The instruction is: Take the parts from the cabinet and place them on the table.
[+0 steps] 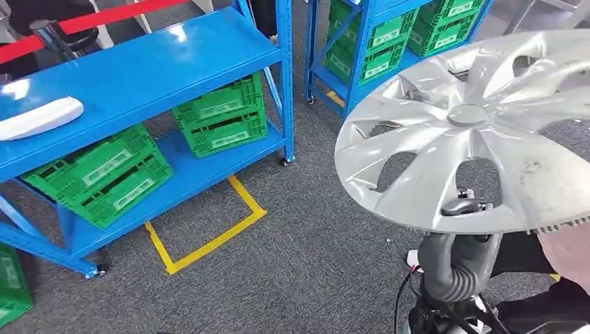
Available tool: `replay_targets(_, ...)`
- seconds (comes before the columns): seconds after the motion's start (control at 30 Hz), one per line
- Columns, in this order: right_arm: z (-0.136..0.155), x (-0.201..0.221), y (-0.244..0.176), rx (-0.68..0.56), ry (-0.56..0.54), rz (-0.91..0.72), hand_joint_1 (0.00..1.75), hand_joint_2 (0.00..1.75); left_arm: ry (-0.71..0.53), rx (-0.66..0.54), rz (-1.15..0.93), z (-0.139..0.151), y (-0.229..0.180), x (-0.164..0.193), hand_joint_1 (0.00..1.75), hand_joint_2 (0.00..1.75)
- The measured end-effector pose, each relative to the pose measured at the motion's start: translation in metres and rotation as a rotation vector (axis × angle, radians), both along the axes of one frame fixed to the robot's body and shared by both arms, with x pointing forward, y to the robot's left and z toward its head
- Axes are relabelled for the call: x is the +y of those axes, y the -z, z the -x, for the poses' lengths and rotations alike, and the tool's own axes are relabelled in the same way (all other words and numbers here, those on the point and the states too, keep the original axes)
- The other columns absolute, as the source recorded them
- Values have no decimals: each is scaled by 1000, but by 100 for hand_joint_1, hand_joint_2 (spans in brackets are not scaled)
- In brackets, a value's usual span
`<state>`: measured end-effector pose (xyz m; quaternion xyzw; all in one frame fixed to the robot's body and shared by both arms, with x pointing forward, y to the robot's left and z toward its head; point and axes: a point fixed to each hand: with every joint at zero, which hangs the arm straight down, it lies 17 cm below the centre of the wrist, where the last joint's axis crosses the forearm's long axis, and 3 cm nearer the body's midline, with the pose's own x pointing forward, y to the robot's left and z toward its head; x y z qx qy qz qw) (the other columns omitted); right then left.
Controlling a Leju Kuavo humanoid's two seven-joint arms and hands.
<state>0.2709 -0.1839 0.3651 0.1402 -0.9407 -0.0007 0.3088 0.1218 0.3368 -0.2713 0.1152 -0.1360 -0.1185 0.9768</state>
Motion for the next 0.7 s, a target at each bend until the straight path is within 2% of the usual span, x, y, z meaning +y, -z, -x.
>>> replay_targets(0.27,14,33,-32,-101,33,132,175,175,-13,-49,37,-10,-2,-16,0,175)
replay_targets(0.53,27,46,-48,-101,3,160,175,175,-15,-6,86,-1,1,-50,0,175)
replay_targets(0.7,32,53,-57,-128,-29,181,175,175,-24,-59,105,-10,-2,-63,0,175)
